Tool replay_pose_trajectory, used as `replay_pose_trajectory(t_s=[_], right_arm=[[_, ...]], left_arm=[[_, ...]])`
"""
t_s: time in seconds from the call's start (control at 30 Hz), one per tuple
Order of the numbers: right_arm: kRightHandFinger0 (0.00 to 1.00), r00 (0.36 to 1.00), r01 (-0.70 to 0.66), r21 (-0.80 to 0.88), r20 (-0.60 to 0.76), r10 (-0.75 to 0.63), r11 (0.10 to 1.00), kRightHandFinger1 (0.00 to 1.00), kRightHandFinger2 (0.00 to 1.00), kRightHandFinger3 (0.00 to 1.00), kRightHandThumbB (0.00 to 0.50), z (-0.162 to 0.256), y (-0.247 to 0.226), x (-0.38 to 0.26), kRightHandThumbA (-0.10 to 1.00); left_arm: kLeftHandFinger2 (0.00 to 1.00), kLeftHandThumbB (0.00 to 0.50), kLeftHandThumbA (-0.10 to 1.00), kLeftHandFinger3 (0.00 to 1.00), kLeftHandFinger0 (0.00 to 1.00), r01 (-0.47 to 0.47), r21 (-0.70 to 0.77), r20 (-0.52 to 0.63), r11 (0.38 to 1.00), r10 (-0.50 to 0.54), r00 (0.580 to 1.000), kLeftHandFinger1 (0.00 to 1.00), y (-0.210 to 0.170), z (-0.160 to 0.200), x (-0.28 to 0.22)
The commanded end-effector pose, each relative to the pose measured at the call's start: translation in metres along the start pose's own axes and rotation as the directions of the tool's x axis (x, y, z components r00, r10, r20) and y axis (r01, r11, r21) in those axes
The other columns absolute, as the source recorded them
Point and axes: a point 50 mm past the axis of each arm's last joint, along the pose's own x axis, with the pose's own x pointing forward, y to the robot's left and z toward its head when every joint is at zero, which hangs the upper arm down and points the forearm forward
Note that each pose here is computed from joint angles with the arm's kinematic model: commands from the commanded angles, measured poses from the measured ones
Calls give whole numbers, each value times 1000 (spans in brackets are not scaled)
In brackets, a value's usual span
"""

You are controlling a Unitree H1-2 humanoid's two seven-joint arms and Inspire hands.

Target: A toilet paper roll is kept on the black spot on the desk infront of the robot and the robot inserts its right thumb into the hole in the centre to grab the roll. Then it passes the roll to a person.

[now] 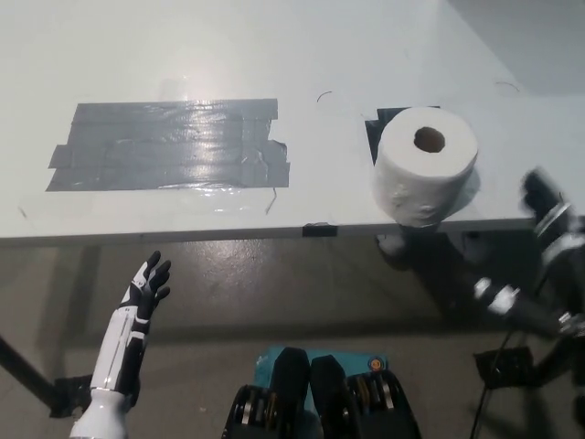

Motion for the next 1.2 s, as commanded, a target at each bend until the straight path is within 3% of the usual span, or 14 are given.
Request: replay_pose_trajectory(t_s=[0.0,0.13,0.3,0.37,0.5,0.57,0.6,0.67,0.7,0.8,0.97,1.07,1.17], right_arm=[[1000,998,13,-108,61,-7,994,1000,1000,1000,333,53,-46,53,1000],[1000,996,-90,-326,-38,83,941,1000,1000,1000,346,78,-82,122,1000],[1000,968,-243,-375,-160,196,895,1000,1000,1000,355,102,-91,202,1000],[1000,931,-350,-357,-232,281,866,1000,1000,1000,315,104,-87,235,1000],[1000,841,-502,-354,-413,350,789,1000,1000,1000,330,100,-84,291,947],[1000,787,-561,-337,-499,361,756,1000,1000,1000,374,94,-81,307,920],[1000,736,-613,-306,-556,386,729,1000,1000,1000,387,89,-79,314,920],[1000,631,-706,-252,-647,427,662,1000,1000,1000,352,86,-72,328,964],[1000,602,-731,-248,-673,429,636,1000,1000,1000,367,86,-68,333,986],[1000,538,-778,-240,-731,419,581,1000,1000,1000,361,84,-57,351,959],[1000,503,-779,-234,-788,357,582,1000,1000,1000,383,86,-43,368,887],[1000,487,-799,-258,-807,334,543,1000,1000,1000,399,83,-32,373,928],[1000,472,-819,-263,-813,339,510,1000,1000,1000,380,80,-24,376,998]], left_arm=[[1000,66,1000,1000,1000,12,0,58,1000,-12,998,1000,-2,13,10],[1000,75,1000,1000,1000,10,-13,39,1000,-9,999,1000,-5,11,5],[1000,50,1000,1000,1000,9,-11,66,1000,-8,998,1000,-5,13,12],[1000,45,1000,1000,1000,14,-2,63,1000,-14,998,1000,-5,11,8],[1000,27,1000,1000,1000,26,2,79,1000,-26,997,1000,-9,11,10],[1000,33,1000,1000,1000,30,4,78,1000,-31,996,1000,-11,9,8],[1000,40,1000,1000,1000,34,6,72,999,-34,997,1000,-12,8,6],[1000,40,1000,1000,1000,42,8,71,999,-43,997,1000,-14,8,6],[1000,42,1000,1000,1000,45,7,67,999,-45,997,1000,-14,8,6],[1000,67,1000,1000,1000,61,12,53,998,-62,997,1000,-14,6,7],[1000,66,997,1000,1000,71,7,63,997,-71,995,1000,-18,8,12],[1000,93,995,1000,1000,71,5,58,997,-72,996,1000,-19,8,11],[1000,85,1000,1000,1000,70,14,63,997,-71,995,1000,-18,10,12]])
